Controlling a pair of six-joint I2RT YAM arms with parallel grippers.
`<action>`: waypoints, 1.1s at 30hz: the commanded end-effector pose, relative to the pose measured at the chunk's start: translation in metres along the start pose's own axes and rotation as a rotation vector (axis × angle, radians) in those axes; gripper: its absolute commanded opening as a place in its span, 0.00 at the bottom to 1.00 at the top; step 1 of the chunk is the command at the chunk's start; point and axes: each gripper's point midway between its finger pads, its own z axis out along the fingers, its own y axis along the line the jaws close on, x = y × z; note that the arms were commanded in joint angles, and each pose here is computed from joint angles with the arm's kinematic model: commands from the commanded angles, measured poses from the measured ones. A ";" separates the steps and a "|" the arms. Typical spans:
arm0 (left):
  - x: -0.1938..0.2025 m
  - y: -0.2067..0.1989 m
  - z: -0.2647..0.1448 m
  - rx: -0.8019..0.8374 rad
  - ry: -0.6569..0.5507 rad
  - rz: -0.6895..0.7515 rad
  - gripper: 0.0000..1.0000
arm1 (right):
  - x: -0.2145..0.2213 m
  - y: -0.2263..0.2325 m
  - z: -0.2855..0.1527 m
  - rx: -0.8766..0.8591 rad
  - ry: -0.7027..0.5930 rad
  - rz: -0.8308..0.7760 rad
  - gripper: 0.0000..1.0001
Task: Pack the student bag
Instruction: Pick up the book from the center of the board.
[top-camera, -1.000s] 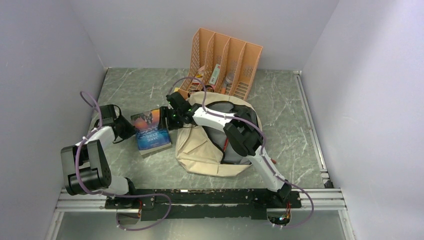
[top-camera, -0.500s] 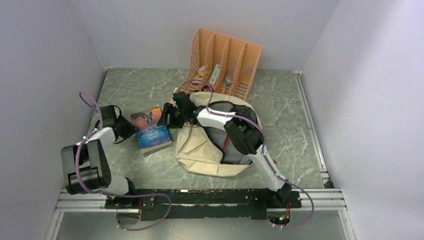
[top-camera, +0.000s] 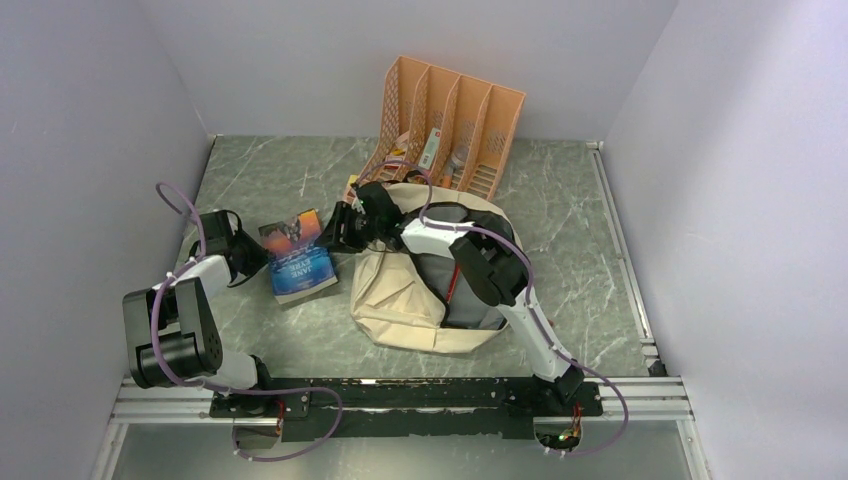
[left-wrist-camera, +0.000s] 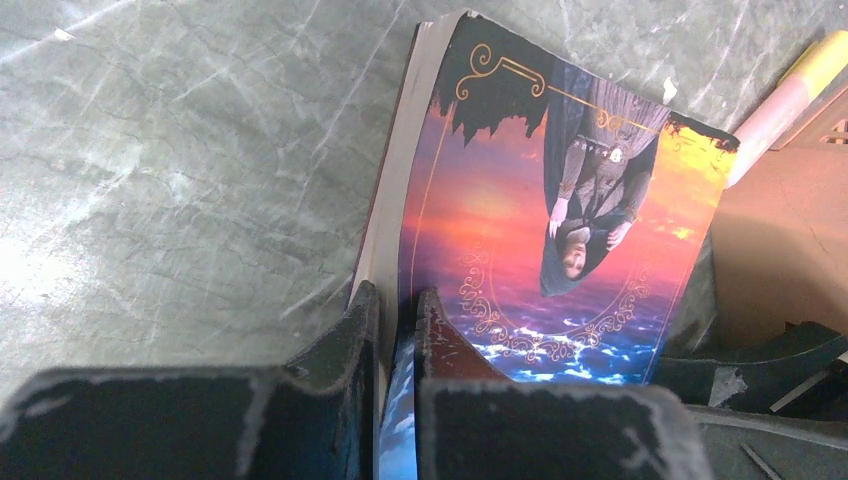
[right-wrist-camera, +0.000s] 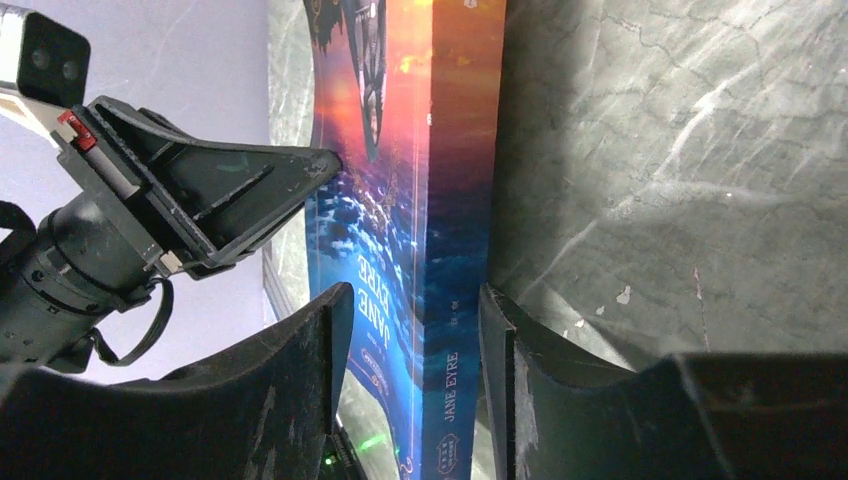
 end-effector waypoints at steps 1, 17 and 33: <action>0.088 0.056 -0.004 -0.196 0.280 0.008 0.05 | 0.021 0.026 0.006 -0.025 0.096 0.021 0.52; 0.097 0.053 -0.002 -0.189 0.301 0.024 0.05 | 0.047 -0.017 0.029 0.142 0.163 0.008 0.48; 0.083 0.047 -0.009 -0.205 0.275 0.073 0.23 | 0.034 0.025 0.018 0.000 0.101 -0.057 0.52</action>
